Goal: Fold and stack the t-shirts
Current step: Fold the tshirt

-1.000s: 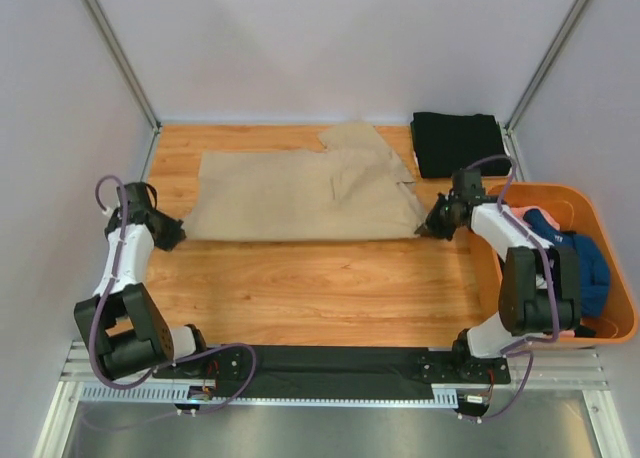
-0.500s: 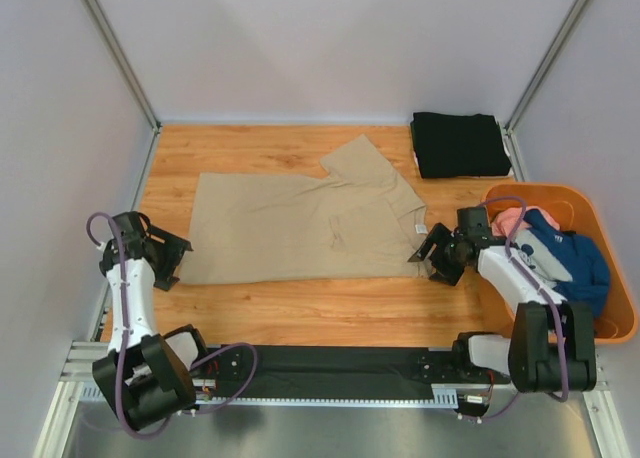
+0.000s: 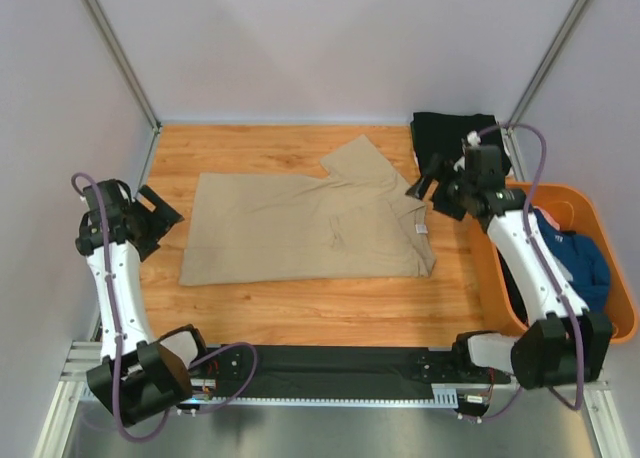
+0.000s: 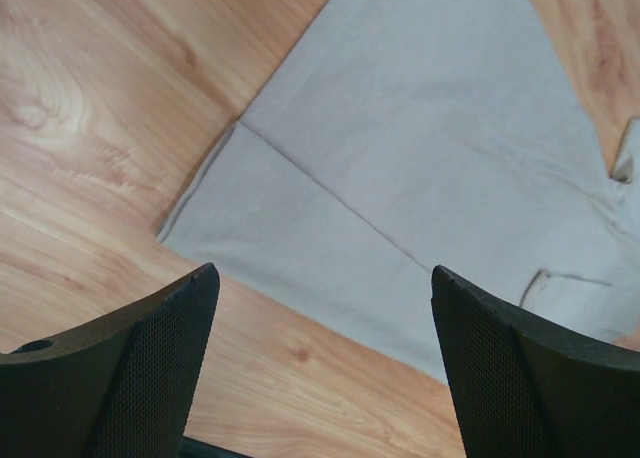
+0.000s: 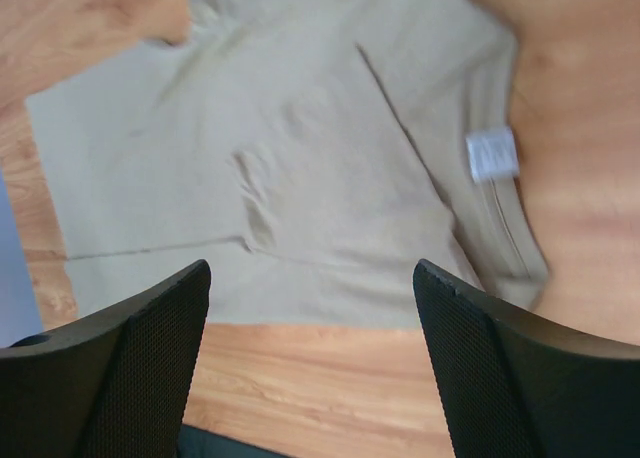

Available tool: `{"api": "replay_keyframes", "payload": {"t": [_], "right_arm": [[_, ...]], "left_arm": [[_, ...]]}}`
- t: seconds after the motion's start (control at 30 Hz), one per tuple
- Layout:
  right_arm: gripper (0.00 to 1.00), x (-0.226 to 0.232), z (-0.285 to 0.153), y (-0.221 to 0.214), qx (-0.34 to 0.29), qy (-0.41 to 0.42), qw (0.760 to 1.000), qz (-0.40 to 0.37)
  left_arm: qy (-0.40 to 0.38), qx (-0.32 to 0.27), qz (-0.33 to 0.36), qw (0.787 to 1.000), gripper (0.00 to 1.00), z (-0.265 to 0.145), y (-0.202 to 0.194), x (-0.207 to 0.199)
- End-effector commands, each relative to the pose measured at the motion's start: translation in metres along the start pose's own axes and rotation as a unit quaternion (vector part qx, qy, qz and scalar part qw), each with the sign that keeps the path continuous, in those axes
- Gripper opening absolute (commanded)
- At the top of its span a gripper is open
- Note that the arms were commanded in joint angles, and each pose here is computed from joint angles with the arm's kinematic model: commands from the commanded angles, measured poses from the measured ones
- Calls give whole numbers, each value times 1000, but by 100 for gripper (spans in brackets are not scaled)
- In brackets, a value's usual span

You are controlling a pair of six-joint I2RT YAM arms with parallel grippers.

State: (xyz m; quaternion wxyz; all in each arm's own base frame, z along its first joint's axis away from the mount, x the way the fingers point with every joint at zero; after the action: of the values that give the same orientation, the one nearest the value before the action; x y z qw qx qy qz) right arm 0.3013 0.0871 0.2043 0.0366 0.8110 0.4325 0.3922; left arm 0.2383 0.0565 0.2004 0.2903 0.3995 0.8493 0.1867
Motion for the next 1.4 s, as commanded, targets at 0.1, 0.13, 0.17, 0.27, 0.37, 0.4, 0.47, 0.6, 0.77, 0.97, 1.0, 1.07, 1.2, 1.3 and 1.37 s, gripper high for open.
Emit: {"api": "replay_keyframes", "payload": {"t": [0.1,0.13,0.17,0.27,0.37,0.4,0.47,0.6,0.77,0.97,1.0,1.07,1.2,1.3,1.37], "right_arm": [[84,73,64,73,-14,15,995,-99],[84,83,89,85,-7,15,994,-107],[84,92,100,93,-8,21,993,-113],[84,111,152,116,1,26,991,-128],[84,128,199,130,7,46,992,-119],[84,133,209,135,4,55,992,-113],[84,138,244,139,0,76,992,-100],[84,120,301,145,-36,76,993,-80],[84,112,337,164,-103,77,990,-58],[87,98,378,141,-64,106,992,6],[88,97,383,129,-39,117,992,12],[84,93,387,118,-12,123,992,29],[69,91,387,102,24,133,990,34],[56,87,385,97,37,130,990,35],[51,85,384,99,39,132,990,36]], "left_arm": [[-11,55,95,994,91,24,-5,-12],[-6,65,102,993,91,30,-8,-12],[-10,72,113,991,89,35,-14,-16],[-3,77,146,986,88,47,-33,-18],[-17,77,168,983,87,44,-46,-27],[-18,71,178,981,87,43,-46,-31],[-19,61,195,979,87,39,-47,-37],[-27,62,198,978,87,39,-50,-40],[-38,73,200,976,86,42,-54,-43],[-43,82,203,975,84,45,-55,-47],[-38,76,203,976,83,43,-53,-45],[-32,65,202,977,83,40,-49,-44],[-14,34,199,979,84,36,-37,-42],[11,24,193,981,83,38,-23,-42],[9,9,187,982,83,36,-6,-53]]}}
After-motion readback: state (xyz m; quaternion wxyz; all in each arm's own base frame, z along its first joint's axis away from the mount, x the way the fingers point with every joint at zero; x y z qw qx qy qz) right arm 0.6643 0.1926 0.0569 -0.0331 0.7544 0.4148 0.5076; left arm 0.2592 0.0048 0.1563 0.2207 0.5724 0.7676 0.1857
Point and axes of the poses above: each gripper's point midway between its finger pads, its own z axis out along the fingers, its own x axis along the line the jaws close on, y = z × x, the point moved 2 cm from there along -z, back along the fingers, and after that the axes turned 11 degrees about z, right-handed, at the moved point
